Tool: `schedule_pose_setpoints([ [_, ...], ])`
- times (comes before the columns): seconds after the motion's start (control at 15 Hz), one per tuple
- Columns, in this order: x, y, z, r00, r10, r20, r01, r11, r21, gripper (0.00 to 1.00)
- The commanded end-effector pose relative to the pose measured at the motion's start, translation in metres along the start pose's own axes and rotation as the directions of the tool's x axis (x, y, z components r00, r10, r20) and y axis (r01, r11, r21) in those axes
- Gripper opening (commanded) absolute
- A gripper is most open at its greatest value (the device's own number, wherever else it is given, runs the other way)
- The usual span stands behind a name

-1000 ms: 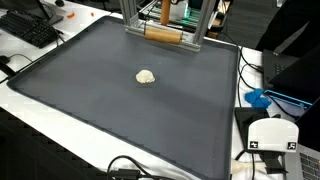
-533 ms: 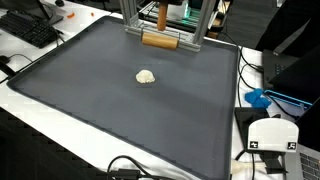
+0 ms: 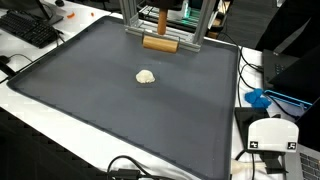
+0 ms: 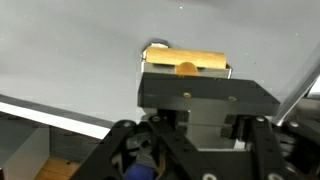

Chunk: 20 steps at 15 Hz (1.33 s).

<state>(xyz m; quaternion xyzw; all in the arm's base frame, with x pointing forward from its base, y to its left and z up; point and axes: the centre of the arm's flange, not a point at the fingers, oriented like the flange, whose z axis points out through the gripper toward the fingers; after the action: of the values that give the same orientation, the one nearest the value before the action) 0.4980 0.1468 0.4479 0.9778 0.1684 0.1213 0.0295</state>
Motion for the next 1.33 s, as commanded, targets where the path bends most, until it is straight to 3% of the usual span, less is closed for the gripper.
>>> schedule_pose_setpoints([
  [0.0, 0.017, 0.000, 0.019, 0.999, 0.036, -0.025, -0.036, 0.999, -0.012, 0.35],
  [0.47, 0.033, 0.014, 0.054, 0.997, 0.074, -0.026, -0.076, 0.992, -0.096, 0.35],
  [1.27, 0.039, 0.030, 0.090, 0.986, 0.159, 0.047, -0.155, 0.985, -0.078, 0.35],
])
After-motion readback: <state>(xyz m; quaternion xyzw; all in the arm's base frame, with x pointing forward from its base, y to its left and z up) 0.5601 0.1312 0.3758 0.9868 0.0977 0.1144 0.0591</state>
